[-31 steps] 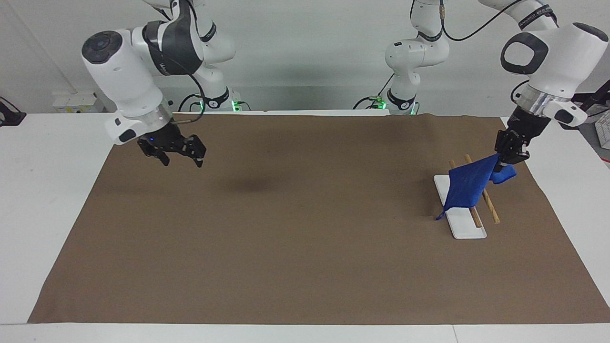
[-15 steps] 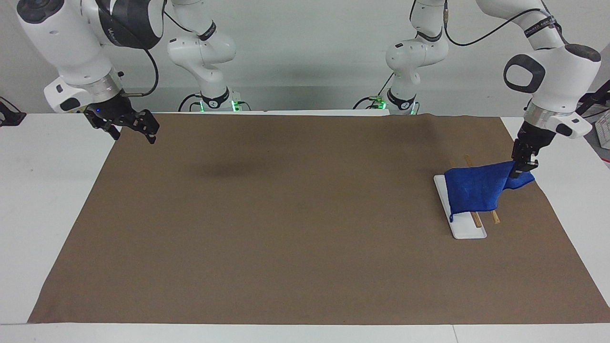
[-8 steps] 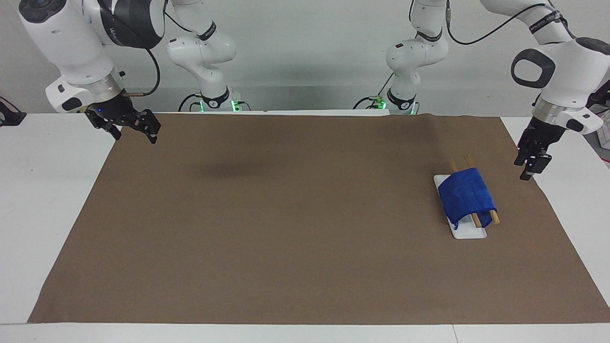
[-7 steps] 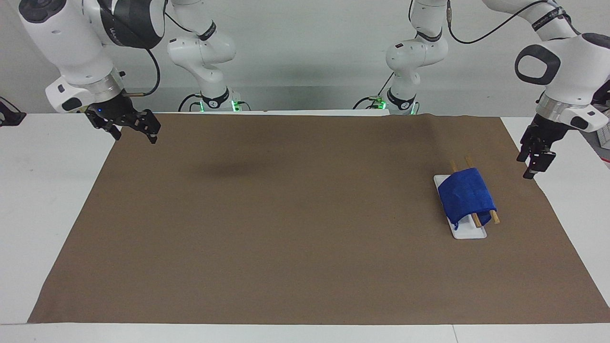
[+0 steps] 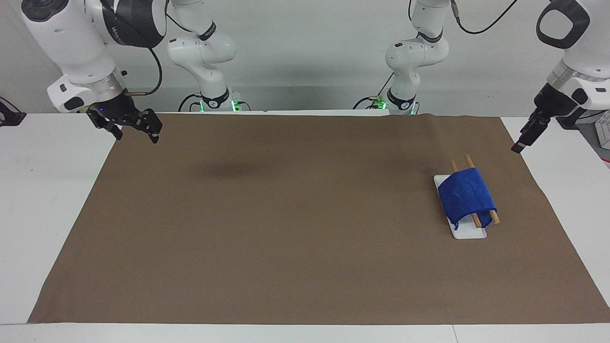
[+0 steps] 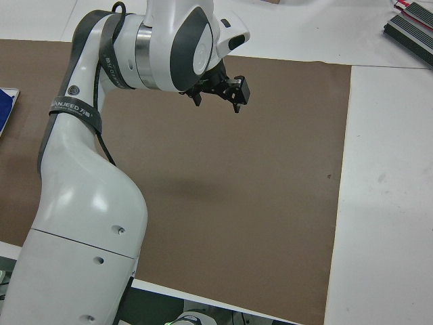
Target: Right arm passes towel to left arm to hang
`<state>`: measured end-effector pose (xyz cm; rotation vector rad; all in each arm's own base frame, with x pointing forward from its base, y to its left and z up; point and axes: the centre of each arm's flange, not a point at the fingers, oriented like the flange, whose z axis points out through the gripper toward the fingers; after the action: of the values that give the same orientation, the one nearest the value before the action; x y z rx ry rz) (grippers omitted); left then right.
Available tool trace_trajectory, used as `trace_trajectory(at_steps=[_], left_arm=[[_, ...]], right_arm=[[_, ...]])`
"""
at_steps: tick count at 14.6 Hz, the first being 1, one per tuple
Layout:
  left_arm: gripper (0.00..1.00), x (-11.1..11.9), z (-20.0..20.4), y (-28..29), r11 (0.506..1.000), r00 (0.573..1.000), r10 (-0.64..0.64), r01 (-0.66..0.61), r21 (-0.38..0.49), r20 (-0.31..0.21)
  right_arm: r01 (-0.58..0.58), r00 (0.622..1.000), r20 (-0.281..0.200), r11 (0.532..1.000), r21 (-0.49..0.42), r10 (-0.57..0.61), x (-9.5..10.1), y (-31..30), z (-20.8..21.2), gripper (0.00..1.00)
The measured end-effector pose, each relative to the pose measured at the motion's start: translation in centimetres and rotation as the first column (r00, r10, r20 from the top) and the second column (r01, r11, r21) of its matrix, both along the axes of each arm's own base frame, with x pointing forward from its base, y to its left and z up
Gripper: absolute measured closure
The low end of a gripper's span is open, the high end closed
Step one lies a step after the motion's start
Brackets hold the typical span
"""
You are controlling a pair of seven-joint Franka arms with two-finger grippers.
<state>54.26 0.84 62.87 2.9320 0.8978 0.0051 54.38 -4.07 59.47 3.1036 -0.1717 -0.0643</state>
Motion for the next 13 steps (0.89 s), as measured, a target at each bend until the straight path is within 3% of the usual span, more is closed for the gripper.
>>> trace_trajectory(at_steps=[2,5,10,13], left_arm=[[0.00,0.2,1.1,-3.4,0.987,0.986,-0.155,0.157,0.032,-0.061],[0.00,0.2,0.7,-7.0,0.923,0.914,-0.376,0.385,0.030,-0.156],[0.00,-0.1,1.1,-7.5,0.837,0.826,-0.541,0.547,-0.004,-0.156],[0.00,-0.5,1.0,-7.2,0.815,0.805,-0.574,0.579,-0.014,-0.149]], right_arm=[[0.000,1.000,0.001,1.000,0.000,0.000,0.0,0.0,0.1,0.00],[0.000,1.000,0.000,1.000,0.000,0.000,0.0,0.0,0.1,0.00],[0.000,1.000,0.000,1.000,0.000,0.000,0.0,0.0,0.1,0.00],[0.000,1.000,0.000,1.000,0.000,0.000,0.0,0.0,0.1,0.00]])
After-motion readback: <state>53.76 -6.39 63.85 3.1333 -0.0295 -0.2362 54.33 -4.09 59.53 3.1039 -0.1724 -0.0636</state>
